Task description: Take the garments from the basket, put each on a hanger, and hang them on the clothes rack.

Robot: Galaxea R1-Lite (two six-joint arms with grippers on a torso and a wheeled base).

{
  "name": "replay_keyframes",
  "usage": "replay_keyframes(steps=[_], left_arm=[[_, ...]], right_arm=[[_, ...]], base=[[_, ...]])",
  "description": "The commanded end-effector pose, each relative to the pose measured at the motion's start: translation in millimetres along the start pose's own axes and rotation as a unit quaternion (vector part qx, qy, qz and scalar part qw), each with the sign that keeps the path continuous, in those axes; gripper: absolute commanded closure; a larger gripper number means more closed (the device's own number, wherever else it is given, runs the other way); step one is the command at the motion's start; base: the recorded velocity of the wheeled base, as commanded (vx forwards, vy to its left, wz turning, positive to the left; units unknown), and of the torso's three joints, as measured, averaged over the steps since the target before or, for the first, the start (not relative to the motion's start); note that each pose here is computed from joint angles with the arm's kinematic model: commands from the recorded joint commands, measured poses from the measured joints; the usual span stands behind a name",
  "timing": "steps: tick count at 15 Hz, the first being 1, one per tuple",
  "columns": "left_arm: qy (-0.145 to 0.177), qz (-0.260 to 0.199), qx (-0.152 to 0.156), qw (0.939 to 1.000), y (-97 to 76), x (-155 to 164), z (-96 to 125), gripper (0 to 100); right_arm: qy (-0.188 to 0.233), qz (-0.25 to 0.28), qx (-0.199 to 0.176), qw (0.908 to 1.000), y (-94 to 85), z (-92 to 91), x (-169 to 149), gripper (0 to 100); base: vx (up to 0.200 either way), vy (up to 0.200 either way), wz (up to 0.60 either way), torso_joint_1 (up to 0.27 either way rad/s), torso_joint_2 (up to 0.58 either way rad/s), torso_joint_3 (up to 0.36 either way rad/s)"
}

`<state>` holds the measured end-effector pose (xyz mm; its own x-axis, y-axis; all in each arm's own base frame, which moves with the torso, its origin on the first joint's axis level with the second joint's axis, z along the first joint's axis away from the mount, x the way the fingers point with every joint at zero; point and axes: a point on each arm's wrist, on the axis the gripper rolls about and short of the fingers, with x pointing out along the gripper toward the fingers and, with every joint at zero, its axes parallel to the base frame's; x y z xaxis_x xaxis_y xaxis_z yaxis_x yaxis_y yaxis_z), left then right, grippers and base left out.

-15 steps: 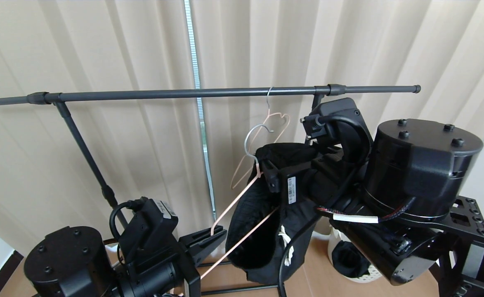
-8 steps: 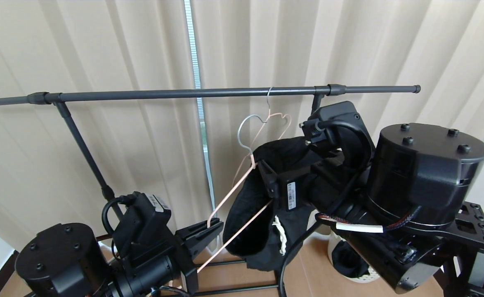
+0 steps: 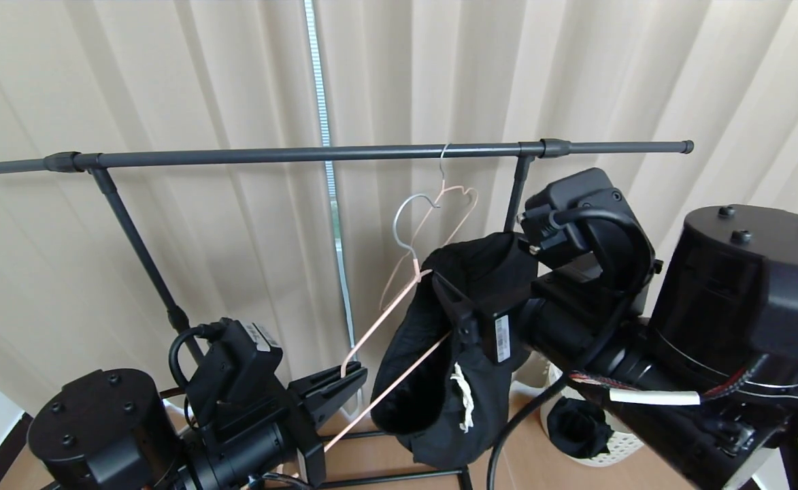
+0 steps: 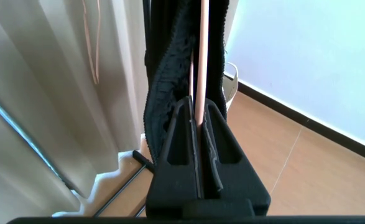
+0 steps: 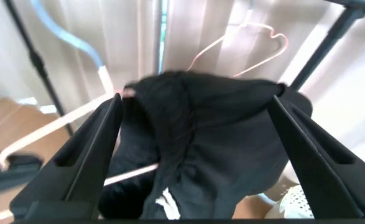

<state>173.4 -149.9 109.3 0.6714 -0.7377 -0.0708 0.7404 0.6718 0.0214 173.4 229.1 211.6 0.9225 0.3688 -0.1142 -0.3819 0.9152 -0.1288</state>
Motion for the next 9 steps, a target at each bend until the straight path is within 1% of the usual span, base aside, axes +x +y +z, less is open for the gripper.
replay_keyframes(steps=[1, 2, 3, 4, 5, 6, 7, 8, 9], left_arm=[[0.000, 0.000, 0.000, 1.0000, -0.2, -2.0, -0.1, 100], [0.000, 0.000, 0.001, 1.0000, -0.1, -4.0, 0.0, 100], [-0.002, -0.004, 0.001, 1.0000, 0.9, -4.2, 0.0, 100], [0.000, -0.009, 0.003, 1.0000, 0.6, -5.0, -0.8, 100], [0.001, -0.014, 0.004, 0.9999, 1.5, -5.7, -1.4, 100], [0.000, -0.017, 0.004, 0.9999, 2.6, -6.1, -1.1, 100], [0.001, -0.017, 0.005, 0.9998, 5.4, -7.6, -1.6, 100], [0.003, -0.024, 0.014, 0.9996, 9.5, -10.9, -2.6, 100], [0.006, -0.026, 0.021, 0.9994, 11.9, -14.8, -3.6, 100]], right_arm=[[0.009, 0.026, -0.010, 0.9996, -15.2, 4.0, -17.9, 0], [0.029, 0.054, -0.021, 0.9979, -22.6, 1.4, -25.0, 0], [0.035, 0.107, -0.022, 0.9934, -29.5, 4.5, -38.1, 0], [0.036, 0.118, -0.021, 0.9922, -35.8, 6.1, -42.8, 0], [0.038, 0.105, -0.021, 0.9935, -45.9, 6.9, -42.5, 0], [0.044, 0.100, -0.029, 0.9936, -48.9, 4.7, -41.7, 0], [0.053, 0.094, -0.049, 0.9930, -55.6, 0.7, -40.7, 0], [0.062, 0.114, -0.087, 0.9878, -74.6, -4.2, -38.8, 0], [0.073, 0.139, -0.102, 0.9824, -87.2, -5.8, -38.7, 0]], base=[[0.000, 0.000, 0.00, 0.000, 0.00, 0.000], [0.000, 0.000, 0.00, 0.000, 0.00, 0.000], [0.000, 0.000, 0.00, 0.000, 0.00, 0.000], [0.000, 0.000, 0.00, 0.000, 0.00, 0.000], [0.000, 0.000, 0.00, 0.000, 0.00, 0.000], [0.000, 0.000, 0.00, 0.000, 0.00, 0.000], [0.000, 0.000, 0.00, 0.000, 0.00, 0.000], [0.000, 0.000, 0.00, 0.000, 0.00, 0.000], [0.000, 0.000, 0.00, 0.000, 0.00, 0.000]])
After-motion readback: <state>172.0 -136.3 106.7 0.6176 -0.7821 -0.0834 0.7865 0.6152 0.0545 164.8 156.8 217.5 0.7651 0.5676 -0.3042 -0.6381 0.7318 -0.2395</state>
